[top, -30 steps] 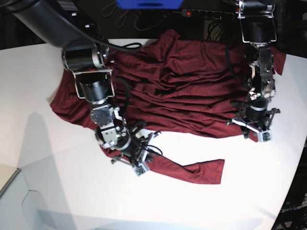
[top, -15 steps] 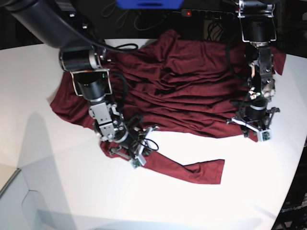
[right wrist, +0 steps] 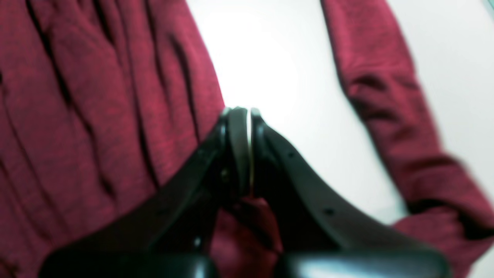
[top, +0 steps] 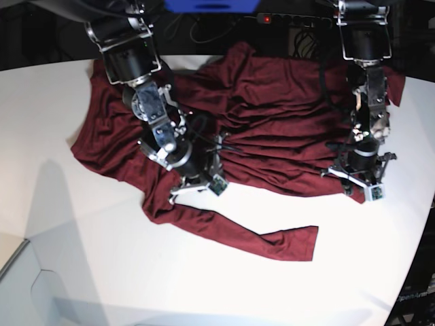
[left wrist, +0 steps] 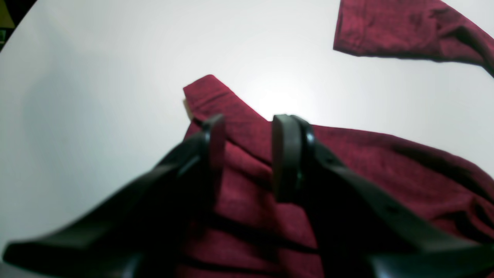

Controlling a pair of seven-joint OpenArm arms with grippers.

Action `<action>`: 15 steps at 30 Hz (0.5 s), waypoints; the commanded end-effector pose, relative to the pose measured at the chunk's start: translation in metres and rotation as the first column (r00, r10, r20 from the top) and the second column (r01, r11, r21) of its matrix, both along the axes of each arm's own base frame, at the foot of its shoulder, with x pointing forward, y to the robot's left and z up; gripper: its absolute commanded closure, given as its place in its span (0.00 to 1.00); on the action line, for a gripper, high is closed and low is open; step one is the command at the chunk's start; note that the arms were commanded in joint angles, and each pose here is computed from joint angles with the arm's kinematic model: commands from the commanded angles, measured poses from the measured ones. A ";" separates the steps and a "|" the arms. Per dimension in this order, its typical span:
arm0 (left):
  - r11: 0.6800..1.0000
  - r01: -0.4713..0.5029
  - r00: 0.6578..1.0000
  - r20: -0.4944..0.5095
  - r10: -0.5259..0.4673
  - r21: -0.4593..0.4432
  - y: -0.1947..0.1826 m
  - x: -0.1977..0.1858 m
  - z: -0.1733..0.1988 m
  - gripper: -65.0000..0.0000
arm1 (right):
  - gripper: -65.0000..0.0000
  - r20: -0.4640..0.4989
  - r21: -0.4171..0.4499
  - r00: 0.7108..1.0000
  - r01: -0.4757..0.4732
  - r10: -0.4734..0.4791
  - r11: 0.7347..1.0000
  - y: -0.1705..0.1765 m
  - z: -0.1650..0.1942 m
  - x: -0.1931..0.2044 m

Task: Layout the t-shirt on the table in an organized manner, then fold the t-shirt properly
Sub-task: 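Grasp the shirt hem with the right gripper and drag it outward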

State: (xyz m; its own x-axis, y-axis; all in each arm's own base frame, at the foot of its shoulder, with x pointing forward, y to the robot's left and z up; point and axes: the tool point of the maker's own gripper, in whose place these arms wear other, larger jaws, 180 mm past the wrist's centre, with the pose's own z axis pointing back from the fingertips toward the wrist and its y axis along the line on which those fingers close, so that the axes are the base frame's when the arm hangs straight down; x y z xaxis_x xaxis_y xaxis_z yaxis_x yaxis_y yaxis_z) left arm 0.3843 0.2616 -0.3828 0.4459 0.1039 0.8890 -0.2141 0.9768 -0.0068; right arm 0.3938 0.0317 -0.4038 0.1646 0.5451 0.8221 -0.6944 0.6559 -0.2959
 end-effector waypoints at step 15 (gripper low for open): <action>1.000 -0.001 0.998 0.056 0.000 0.017 0.005 0.009 0.018 0.69 | 0.97 -0.120 0.189 0.952 0.300 -0.281 0.935 -0.061 0.032 0.116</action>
State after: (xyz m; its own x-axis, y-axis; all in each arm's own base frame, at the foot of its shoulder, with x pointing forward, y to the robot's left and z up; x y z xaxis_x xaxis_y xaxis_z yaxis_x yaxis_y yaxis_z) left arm 0.3834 0.2619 -0.3836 0.4485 0.1022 0.8879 -0.2134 0.9769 -0.0047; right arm 0.4920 -0.0348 -0.3996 0.4342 0.3100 0.8458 -0.4883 0.8700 -0.0683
